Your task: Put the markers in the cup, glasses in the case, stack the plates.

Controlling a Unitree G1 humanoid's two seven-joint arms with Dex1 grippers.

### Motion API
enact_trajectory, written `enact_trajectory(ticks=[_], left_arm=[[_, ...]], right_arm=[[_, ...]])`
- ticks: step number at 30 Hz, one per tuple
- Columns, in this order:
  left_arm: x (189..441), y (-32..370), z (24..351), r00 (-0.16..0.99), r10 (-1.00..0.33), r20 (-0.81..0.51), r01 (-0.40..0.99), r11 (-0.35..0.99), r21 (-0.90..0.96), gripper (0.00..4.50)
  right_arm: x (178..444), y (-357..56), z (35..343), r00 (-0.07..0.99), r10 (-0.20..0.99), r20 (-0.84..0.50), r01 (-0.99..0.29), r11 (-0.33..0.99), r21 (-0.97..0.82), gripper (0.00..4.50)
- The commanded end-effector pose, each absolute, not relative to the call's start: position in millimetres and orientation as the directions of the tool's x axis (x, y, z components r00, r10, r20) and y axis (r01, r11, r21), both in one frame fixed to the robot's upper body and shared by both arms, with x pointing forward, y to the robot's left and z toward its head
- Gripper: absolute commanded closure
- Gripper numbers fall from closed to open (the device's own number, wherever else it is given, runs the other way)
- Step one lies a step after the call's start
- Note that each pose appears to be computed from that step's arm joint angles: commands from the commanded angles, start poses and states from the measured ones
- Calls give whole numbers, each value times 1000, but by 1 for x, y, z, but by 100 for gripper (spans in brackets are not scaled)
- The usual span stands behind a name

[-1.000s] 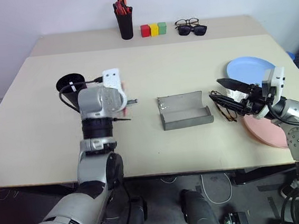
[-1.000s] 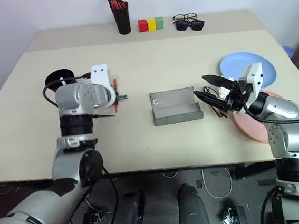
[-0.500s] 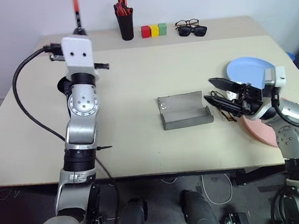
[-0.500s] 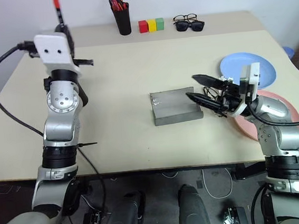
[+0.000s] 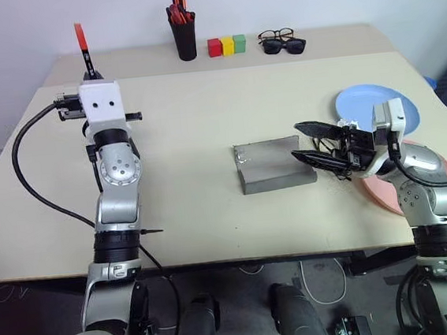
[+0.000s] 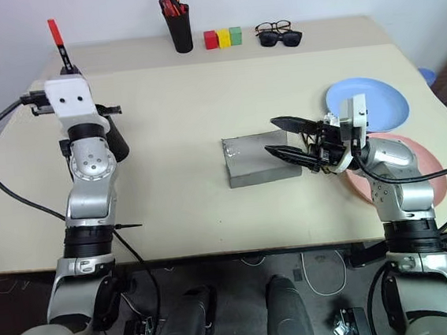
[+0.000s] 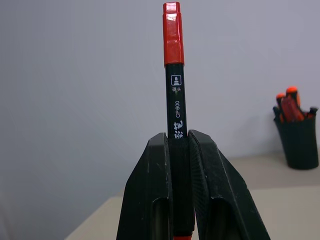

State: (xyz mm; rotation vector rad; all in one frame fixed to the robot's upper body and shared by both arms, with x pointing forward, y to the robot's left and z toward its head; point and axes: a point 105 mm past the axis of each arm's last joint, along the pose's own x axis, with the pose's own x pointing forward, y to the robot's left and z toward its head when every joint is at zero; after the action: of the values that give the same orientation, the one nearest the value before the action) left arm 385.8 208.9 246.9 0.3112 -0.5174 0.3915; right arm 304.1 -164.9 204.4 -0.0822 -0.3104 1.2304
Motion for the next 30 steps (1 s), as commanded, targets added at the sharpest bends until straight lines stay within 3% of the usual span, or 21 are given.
enact_trajectory(ticks=[1, 7, 8, 14, 18, 19, 20, 22, 23, 30], left_arm=[[378, 220, 250, 767, 299, 569, -480, 855, 198, 445], [381, 230, 220, 795, 296, 529, -478, 843, 248, 445], [380, 230, 219, 796, 295, 528, -477, 843, 248, 354], [379, 225, 218, 799, 277, 534, -431, 883, 186, 68], [385, 197, 229, 868, 156, 472, -236, 965, 116, 68], [390, 181, 229, 911, 57, 409, -120, 984, 130, 68], [393, 152, 225, 942, -140, 306, 81, 977, 197, 68], [383, 103, 216, 872, -470, 137, 417, 859, 296, 68], [378, 91, 214, 835, -542, 94, 501, 820, 277, 68], [350, 37, 186, 508, -834, -216, 856, 459, 240, 68]], right_arm=[[303, -167, 215, 296, 931, 216, -897, 348, -271, 163], [302, -170, 215, 311, 925, 217, -891, 363, -272, 163], [302, -170, 216, 314, 924, 217, -890, 367, -273, 163], [300, -178, 218, 348, 912, 218, -875, 400, -272, 163], [296, -188, 216, 403, 890, 212, -855, 449, -261, 163], [294, -191, 214, 422, 883, 207, -848, 465, -255, 163], [291, -195, 212, 446, 873, 198, -839, 485, -246, 163], [284, -202, 207, 485, 857, 176, -825, 515, -233, 163], [279, -206, 204, 507, 846, 163, -816, 532, -224, 163], [247, -241, 175, 694, 719, 31, -706, 689, -165, 163]])
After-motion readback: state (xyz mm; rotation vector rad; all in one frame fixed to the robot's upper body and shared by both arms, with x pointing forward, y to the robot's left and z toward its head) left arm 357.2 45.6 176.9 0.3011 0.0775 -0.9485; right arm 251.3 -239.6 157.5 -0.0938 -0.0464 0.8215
